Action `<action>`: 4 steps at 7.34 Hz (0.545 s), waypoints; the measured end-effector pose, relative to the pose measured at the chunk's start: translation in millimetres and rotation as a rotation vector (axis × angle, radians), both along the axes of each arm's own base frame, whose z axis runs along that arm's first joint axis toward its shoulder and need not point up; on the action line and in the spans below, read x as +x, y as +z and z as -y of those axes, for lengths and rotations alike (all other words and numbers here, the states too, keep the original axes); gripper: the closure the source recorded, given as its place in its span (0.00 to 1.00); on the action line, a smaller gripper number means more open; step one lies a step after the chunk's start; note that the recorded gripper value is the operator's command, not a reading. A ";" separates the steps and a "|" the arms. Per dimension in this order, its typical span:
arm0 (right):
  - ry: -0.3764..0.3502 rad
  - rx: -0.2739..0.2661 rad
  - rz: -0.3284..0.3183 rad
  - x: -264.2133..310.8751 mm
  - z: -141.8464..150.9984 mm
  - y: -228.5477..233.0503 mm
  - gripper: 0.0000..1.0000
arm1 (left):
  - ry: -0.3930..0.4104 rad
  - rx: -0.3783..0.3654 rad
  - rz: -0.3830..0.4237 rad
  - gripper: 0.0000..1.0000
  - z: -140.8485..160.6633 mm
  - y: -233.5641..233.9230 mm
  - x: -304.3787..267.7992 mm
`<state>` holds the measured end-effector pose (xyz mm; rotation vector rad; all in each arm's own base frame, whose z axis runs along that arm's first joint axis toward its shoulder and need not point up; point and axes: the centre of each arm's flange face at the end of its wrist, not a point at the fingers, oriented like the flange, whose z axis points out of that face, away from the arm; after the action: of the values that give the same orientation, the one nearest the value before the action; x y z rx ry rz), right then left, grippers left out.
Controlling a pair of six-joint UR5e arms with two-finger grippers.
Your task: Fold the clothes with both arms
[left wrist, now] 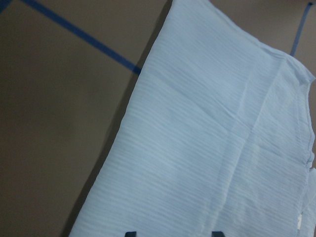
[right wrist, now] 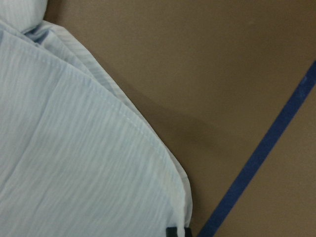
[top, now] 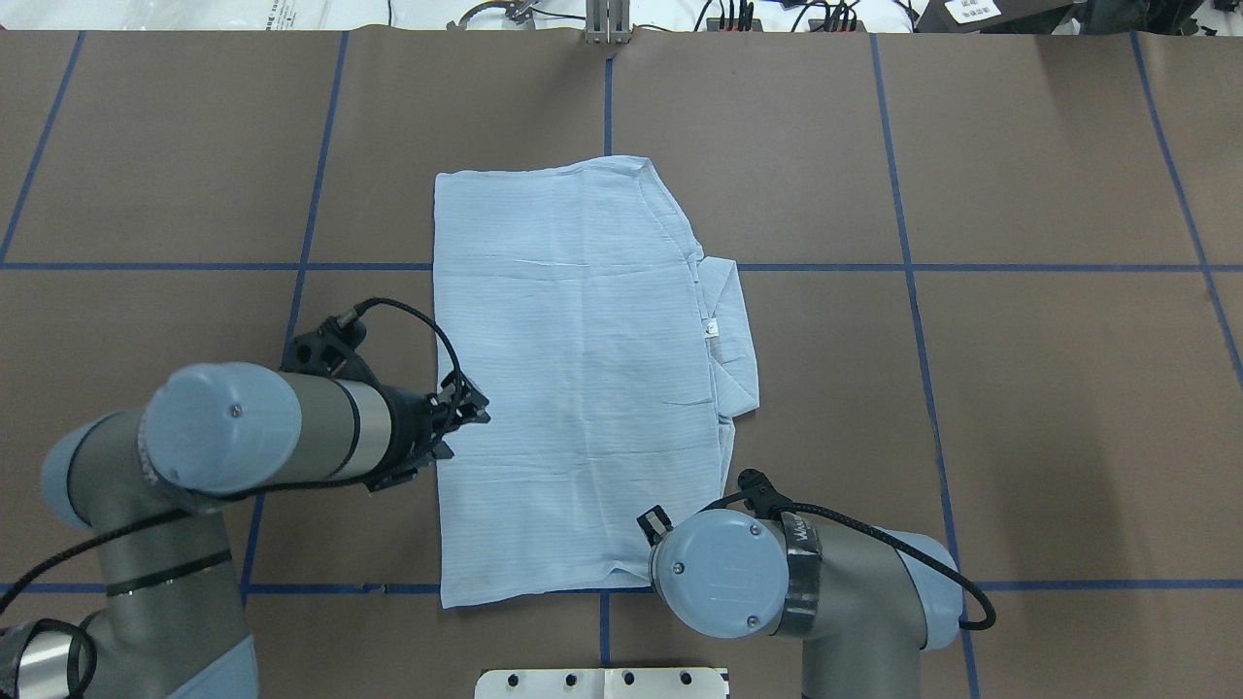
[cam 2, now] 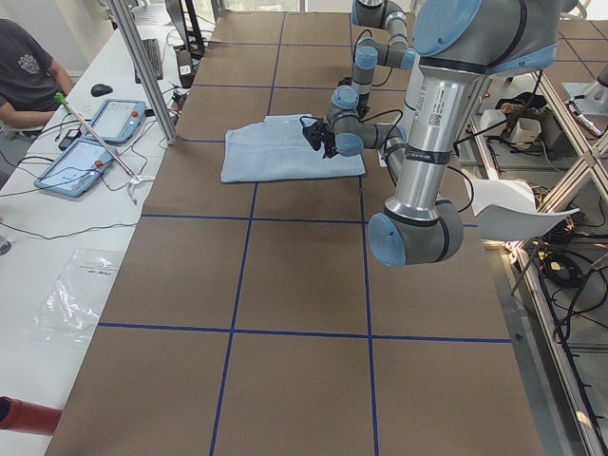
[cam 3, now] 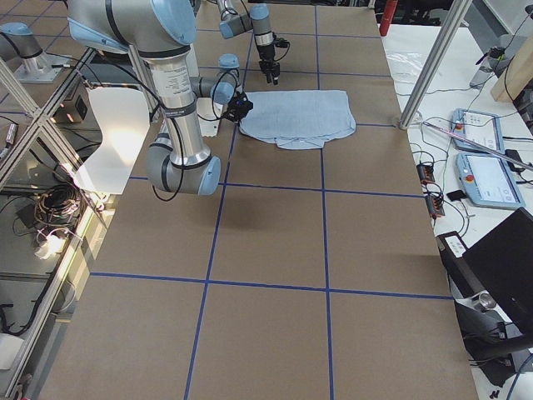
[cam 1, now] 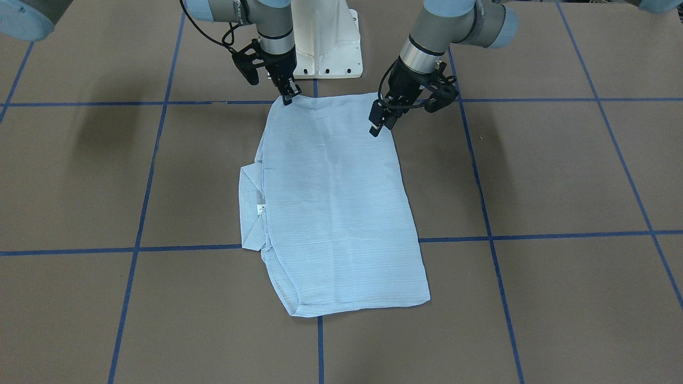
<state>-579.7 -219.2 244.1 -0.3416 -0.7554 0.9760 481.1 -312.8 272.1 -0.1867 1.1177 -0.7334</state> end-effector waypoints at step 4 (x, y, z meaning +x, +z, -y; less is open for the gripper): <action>0.005 0.003 -0.001 8.1 4.1 3.3 1.00 | 0.030 -0.109 0.001 0.33 -64.9 14.6 23.0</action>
<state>-571.6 -223.4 247.4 -0.3373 -0.7572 0.9795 504.2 -247.9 286.7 -0.2951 1.0729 -0.7682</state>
